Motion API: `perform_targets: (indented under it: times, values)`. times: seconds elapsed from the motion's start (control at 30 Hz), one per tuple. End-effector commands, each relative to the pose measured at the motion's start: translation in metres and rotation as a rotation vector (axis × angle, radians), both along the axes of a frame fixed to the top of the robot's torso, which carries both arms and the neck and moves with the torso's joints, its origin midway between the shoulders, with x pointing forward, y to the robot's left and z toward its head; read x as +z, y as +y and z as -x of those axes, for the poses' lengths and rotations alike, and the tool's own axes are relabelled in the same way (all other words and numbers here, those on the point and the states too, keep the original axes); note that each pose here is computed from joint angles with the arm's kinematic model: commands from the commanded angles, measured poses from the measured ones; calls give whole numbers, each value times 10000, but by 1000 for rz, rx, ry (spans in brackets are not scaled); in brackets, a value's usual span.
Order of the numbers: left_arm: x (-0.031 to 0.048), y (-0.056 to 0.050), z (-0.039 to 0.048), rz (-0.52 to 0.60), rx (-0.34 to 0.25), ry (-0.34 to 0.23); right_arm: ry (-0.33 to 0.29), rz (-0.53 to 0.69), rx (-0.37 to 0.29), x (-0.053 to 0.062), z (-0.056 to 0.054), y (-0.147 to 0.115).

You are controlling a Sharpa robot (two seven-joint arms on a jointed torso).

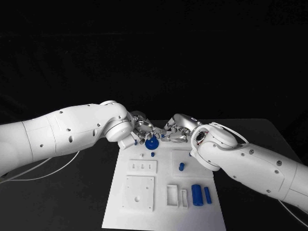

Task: Assemble the parts on the task board

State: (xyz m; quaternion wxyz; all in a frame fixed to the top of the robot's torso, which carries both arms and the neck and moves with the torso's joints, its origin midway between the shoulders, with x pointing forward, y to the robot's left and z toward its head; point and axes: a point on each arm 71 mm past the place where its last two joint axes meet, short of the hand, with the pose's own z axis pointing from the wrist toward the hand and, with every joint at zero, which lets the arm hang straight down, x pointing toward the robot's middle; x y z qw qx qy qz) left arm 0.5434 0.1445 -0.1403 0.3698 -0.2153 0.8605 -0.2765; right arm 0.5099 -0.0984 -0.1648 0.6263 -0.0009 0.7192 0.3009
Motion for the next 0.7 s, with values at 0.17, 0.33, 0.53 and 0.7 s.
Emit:
perform_targets:
  times: [0.17, 0.33, 0.53, 0.7]
  values:
    - [-14, -43, 18, 1, -28, 16, 4, 26, 17, -8, 10, 30]
    - [-17, -63, 19, 1, -33, 19, 4, 27, 25, -6, 19, 52]
    - [-23, -82, 18, 0, -34, 21, 9, 30, 35, -10, 24, 68]
    - [-25, -78, 11, 1, -32, 19, 13, 33, 40, -17, 27, 74]
